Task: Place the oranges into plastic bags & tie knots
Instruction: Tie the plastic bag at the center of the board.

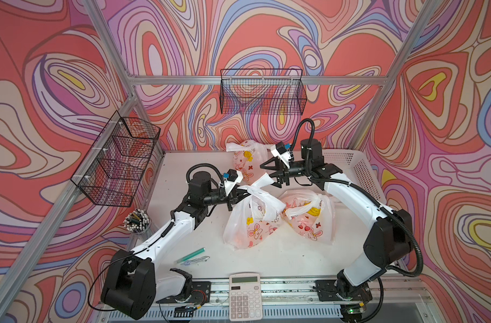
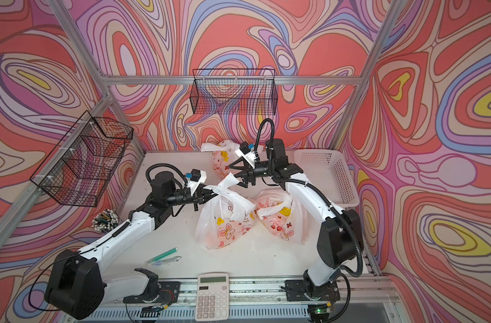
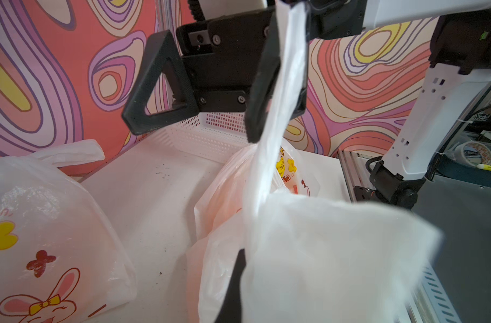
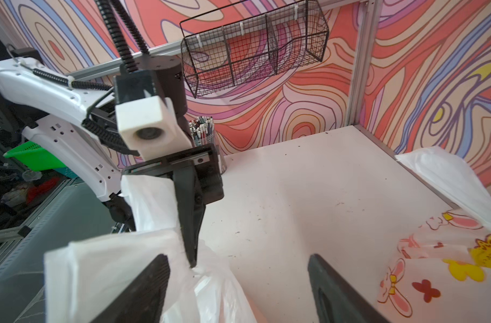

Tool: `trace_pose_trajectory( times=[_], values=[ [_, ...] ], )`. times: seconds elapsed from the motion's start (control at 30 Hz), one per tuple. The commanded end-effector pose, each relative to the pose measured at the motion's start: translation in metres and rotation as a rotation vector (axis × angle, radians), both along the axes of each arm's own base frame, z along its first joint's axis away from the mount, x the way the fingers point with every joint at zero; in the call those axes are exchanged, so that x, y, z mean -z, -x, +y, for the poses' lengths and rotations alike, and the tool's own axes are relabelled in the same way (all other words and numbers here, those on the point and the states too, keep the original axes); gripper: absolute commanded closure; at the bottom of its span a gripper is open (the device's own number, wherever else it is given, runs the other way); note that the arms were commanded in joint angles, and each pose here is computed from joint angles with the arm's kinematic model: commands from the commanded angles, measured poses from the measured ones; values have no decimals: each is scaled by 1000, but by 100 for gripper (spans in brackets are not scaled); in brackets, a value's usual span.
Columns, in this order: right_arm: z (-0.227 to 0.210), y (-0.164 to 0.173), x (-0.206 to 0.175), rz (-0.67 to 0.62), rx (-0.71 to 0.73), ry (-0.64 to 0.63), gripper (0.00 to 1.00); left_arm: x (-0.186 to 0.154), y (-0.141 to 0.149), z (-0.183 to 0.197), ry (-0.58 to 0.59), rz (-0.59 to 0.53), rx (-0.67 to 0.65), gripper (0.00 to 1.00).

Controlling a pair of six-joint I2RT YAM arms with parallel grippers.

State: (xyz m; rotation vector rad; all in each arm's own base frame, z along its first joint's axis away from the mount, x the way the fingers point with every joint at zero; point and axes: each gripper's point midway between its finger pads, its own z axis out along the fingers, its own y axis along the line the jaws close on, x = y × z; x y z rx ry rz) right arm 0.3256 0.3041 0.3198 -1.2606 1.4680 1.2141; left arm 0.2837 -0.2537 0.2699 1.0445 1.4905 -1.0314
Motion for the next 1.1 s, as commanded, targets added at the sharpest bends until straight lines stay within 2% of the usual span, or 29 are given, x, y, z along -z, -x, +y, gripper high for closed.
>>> trace_pose_trajectory(
  times=[0.0, 0.2, 0.4, 0.77, 0.9, 1.07],
  values=[
    [6, 37, 2, -36, -101, 8, 18, -3, 2, 2, -10, -36, -1, 100],
    [16, 52, 25, 4, -101, 53, 18, -3, 3, 2, -11, -45, 6, 100],
    [23, 49, 48, 25, -62, 128, 21, -8, 6, 2, 1, -56, 15, 100],
    [26, 42, 78, 51, -22, 234, 43, -12, 7, 3, 6, -57, 10, 100],
    [23, 37, 84, 38, 16, 279, 57, -13, 5, 4, 7, -46, -7, 100],
    [22, 28, 77, 13, 74, 277, 97, -12, -2, 8, 4, 0, -79, 100]
  ],
)
